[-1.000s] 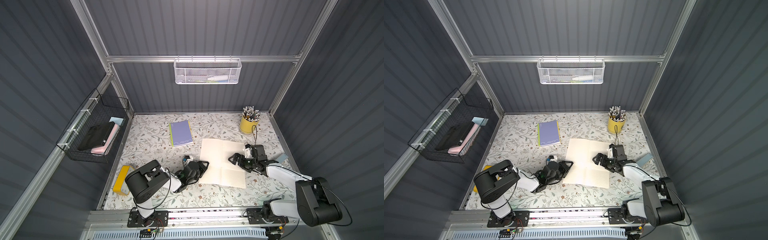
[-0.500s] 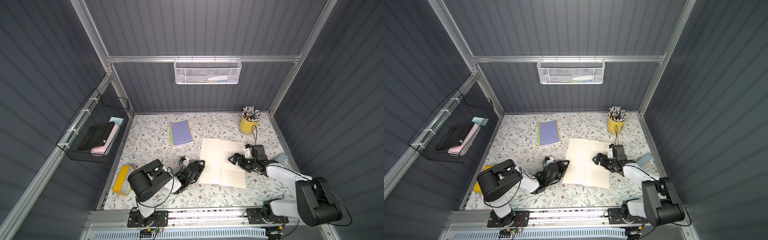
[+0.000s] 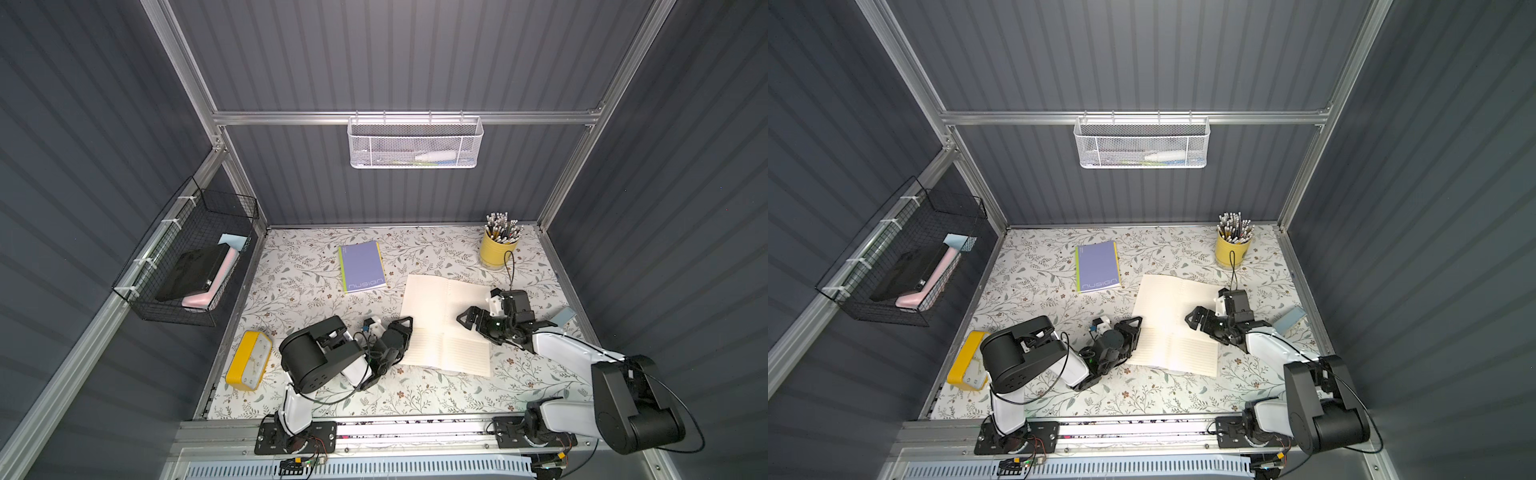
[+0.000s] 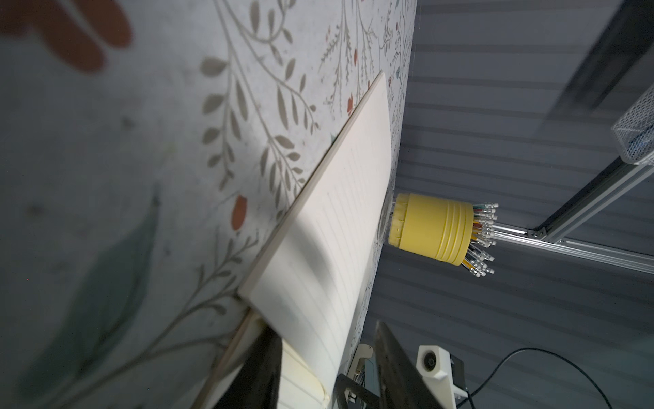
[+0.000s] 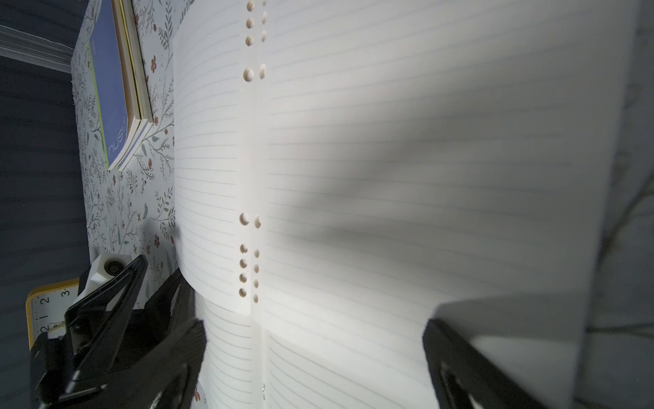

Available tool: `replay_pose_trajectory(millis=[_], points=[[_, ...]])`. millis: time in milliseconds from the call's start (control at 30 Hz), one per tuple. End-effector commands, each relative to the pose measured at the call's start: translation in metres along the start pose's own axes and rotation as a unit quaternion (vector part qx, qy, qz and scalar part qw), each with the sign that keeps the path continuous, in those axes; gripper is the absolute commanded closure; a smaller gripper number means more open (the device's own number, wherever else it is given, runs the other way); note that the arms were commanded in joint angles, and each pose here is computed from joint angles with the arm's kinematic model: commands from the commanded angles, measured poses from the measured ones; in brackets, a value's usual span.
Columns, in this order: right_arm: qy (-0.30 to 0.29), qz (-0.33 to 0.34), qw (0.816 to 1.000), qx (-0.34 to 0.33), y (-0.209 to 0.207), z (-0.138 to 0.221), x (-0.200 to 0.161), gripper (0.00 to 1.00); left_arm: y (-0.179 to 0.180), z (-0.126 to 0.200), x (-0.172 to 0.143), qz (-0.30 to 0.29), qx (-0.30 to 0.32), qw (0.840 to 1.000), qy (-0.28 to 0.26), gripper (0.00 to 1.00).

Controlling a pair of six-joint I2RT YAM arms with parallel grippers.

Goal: Close the notebook
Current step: Close the notebook at the center of the board.

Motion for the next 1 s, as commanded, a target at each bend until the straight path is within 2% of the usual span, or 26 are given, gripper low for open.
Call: replay_pose_trajectory(millis=[0,200,333,467,567,833,967], points=[[0.058,-0.031,0.997,-0.026,-0.017,-0.003,-0.035,0.01,0.023,-0.002,0.006,0.001,0.036,0.999,-0.024,0.59],[0.057,-0.03,0.998,-0.023,-0.015,-0.002,-0.033,0.01,0.033,-0.01,0.009,0.012,0.02,0.999,-0.026,0.65],[0.057,-0.027,0.998,-0.023,-0.014,-0.001,-0.032,0.01,0.033,-0.024,0.002,0.023,-0.022,0.999,-0.006,0.65],[0.059,-0.028,0.998,-0.024,-0.015,-0.001,-0.035,0.01,0.041,-0.024,0.001,0.021,-0.017,1.0,-0.008,0.88],[0.062,-0.028,0.997,-0.024,-0.016,-0.002,-0.037,0.01,0.04,-0.019,0.004,0.004,-0.002,1.0,-0.02,1.0],[0.061,-0.03,0.998,-0.012,-0.011,-0.006,-0.031,0.01,0.033,-0.014,-0.001,-0.025,0.007,1.0,-0.008,1.0],[0.037,-0.013,0.999,0.005,0.001,0.001,-0.014,0.01,0.025,-0.001,-0.002,-0.052,0.0,0.999,0.006,1.0]])
Point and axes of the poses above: each gripper's point midway between its finger pads, its own z axis back along the fingers, its own y axis along the line the jaws close on, x = y × z, the point moved 1 cm from there along z, back along the fingers, and after that the axes turned 10 degrees about z, right-handed, at the moved point
